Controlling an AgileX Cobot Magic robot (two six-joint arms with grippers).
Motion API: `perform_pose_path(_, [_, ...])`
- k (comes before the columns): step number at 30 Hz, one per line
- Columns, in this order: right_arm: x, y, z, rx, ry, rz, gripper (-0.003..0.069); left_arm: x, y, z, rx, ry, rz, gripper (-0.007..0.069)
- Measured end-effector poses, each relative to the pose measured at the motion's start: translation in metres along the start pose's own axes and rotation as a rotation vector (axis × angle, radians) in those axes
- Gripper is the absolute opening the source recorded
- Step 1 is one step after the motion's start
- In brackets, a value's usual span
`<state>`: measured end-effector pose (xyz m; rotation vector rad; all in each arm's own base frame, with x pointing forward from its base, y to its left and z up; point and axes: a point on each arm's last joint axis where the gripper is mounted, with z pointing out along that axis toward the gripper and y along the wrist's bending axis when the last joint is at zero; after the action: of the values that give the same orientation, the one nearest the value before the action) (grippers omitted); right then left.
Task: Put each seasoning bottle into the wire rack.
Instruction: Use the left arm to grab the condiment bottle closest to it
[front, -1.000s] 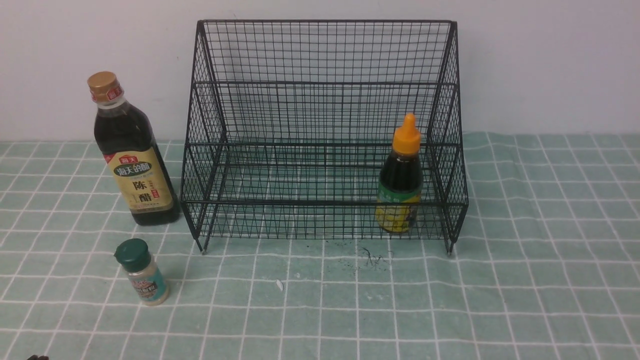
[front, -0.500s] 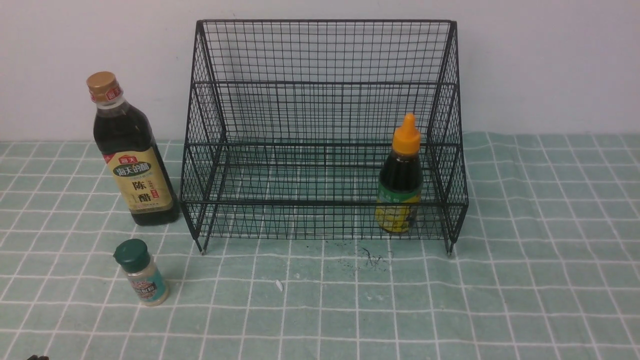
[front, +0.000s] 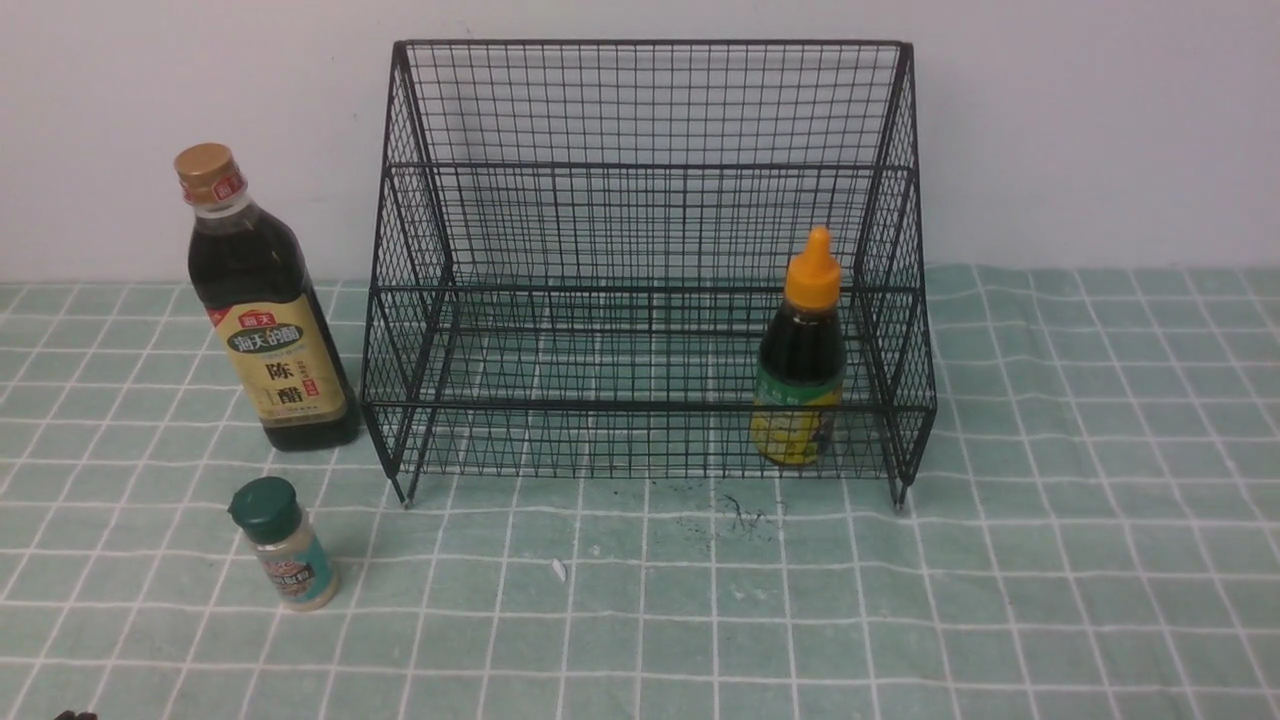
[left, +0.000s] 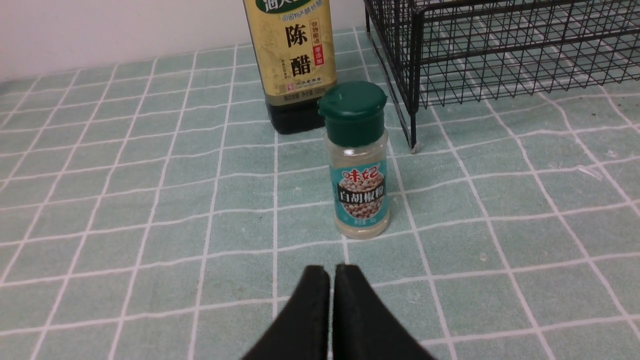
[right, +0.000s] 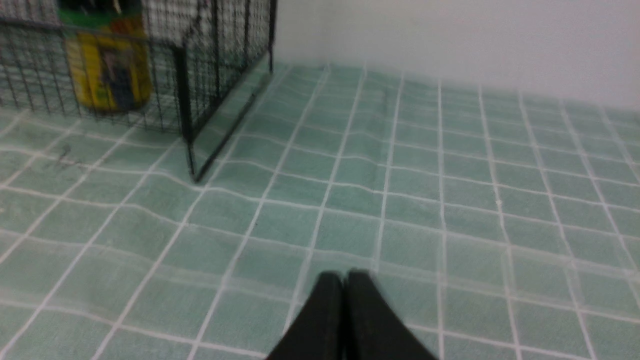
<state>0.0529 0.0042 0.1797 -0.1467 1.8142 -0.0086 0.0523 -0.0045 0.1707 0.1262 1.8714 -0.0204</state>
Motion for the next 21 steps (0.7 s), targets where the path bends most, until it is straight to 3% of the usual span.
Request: perform_pose_path(21, [-0.0016,-0.0013,0.0007,0.030,-0.036,0.048,-0.0013,0.0000,0.0000,0.0000,0.000,0.000,-0.001,-0.0006])
